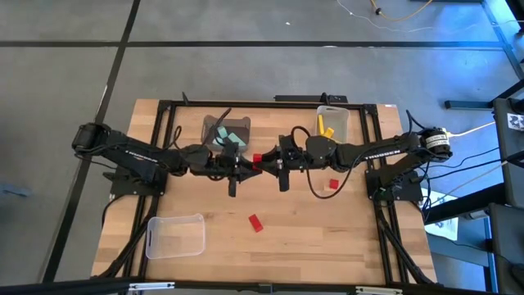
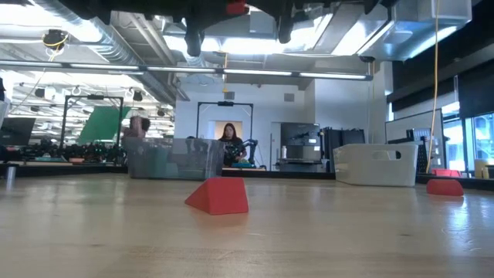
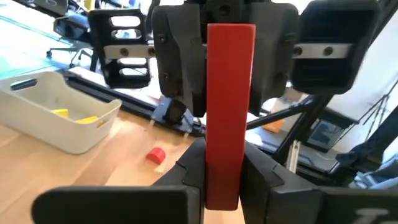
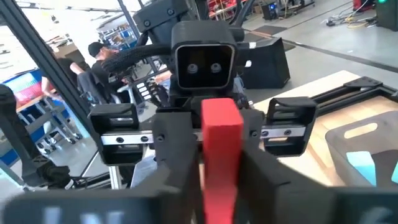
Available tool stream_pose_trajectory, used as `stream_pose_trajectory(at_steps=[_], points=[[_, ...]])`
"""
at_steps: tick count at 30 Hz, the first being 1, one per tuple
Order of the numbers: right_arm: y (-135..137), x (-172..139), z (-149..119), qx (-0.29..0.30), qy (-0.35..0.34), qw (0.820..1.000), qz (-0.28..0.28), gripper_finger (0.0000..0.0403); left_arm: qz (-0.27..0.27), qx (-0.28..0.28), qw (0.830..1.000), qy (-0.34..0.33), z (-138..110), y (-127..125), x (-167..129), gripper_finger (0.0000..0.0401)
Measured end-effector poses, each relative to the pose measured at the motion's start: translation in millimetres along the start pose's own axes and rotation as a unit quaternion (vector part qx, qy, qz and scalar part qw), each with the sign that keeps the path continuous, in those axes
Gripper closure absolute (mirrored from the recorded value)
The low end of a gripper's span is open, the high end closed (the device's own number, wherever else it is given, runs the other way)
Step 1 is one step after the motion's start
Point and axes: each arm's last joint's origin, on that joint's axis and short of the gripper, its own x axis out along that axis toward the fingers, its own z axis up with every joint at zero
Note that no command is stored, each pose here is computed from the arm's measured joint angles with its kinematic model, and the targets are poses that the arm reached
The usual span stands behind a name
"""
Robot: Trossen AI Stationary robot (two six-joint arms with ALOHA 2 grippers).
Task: Sort & place blocks by color
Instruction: Put the bottom right red block into the transparent bin
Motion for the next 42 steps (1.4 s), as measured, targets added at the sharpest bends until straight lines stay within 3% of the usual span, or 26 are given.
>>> stream_pose_trajectory(at_steps=[6,11,17,21,26,32,42], points=[[-0.1,-7.7,4.0,-0.001,0.010,1.000,-0.024,0.0172,0.025,0.013,0.999,0.023,3.0,1.8,-8.1,0.0354],[-2.9,-29.8,16.8,-0.002,0.044,0.998,-0.052,0.0110,0.050,0.035,0.997,0.051,18.2,2.0,-31.6,0.0354],[-0.2,-64.9,28.7,-0.002,0.094,0.992,-0.080,0.0106,0.071,0.051,0.996,0.020,39.1,-1.2,-70.7,0.0354],[2.9,-84.8,31.6,-0.004,0.122,0.988,-0.093,0.0111,0.073,0.037,0.996,-0.021,33.7,1.7,-97.1,0.0354],[5.7,-103.9,22.7,-0.005,0.093,0.991,-0.101,0.0112,0.061,0.016,0.996,-0.061,23.1,3.4,-118.9,0.0354],[5.3,-112.9,15.1,0.022,0.029,0.996,-0.082,0.0112,0.067,0.021,0.994,-0.079,24.6,3.3,-124.5,0.0354],[5.9,-113.3,16.9,0.020,0.024,0.996,-0.083,0.0112,0.071,0.026,0.995,-0.069,22.6,4.0,-124.0,0.0354]])
